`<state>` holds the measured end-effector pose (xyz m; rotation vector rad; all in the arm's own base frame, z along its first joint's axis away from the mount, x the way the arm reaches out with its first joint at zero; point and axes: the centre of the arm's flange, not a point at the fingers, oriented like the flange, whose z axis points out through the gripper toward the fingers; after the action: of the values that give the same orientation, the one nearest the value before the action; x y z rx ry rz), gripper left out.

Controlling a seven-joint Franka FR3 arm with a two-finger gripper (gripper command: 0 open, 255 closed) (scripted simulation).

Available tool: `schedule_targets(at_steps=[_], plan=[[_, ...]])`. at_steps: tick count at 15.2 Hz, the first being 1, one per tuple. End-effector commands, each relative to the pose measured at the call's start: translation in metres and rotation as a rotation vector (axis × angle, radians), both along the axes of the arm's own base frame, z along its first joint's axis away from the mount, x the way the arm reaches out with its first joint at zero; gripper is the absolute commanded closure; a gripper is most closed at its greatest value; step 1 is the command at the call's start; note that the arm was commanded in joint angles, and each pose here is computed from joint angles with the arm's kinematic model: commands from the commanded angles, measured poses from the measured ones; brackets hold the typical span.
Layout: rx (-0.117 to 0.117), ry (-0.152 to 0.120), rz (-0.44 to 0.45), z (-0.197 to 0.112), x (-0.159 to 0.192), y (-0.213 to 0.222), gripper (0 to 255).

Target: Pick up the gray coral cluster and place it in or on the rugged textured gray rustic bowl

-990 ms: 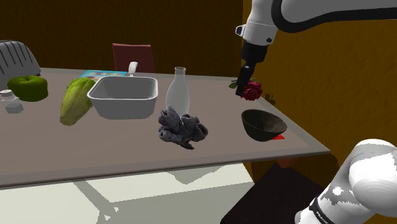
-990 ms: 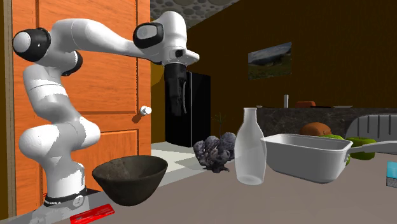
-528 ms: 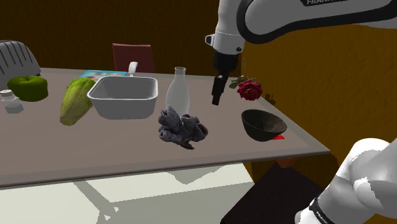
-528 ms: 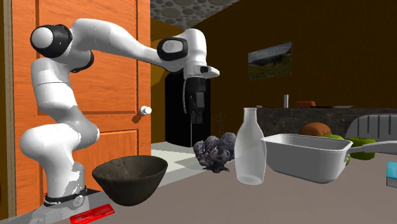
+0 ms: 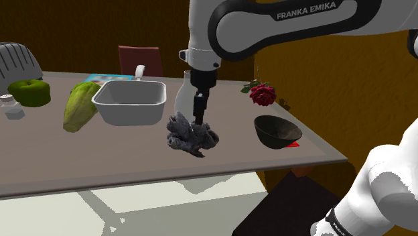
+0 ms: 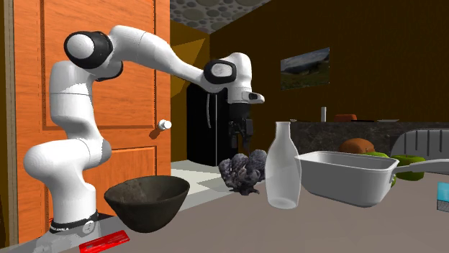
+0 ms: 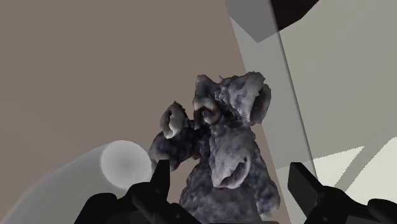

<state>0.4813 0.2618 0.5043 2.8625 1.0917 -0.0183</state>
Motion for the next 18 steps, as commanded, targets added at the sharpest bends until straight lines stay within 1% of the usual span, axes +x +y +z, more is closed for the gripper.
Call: schedule_targets(at_steps=[1,8,16,17,18], plan=[[0.000,0.006,0.022,-0.010,0.003,0.011,0],[0.000,0.006,0.022,-0.045,0.004,0.008,0],[0.000,0.006,0.022,-0.045,0.004,0.008,0],[0.000,0.006,0.022,-0.045,0.004,0.008,255],[0.000,0.006,0.022,-0.045,0.004,0.008,255]])
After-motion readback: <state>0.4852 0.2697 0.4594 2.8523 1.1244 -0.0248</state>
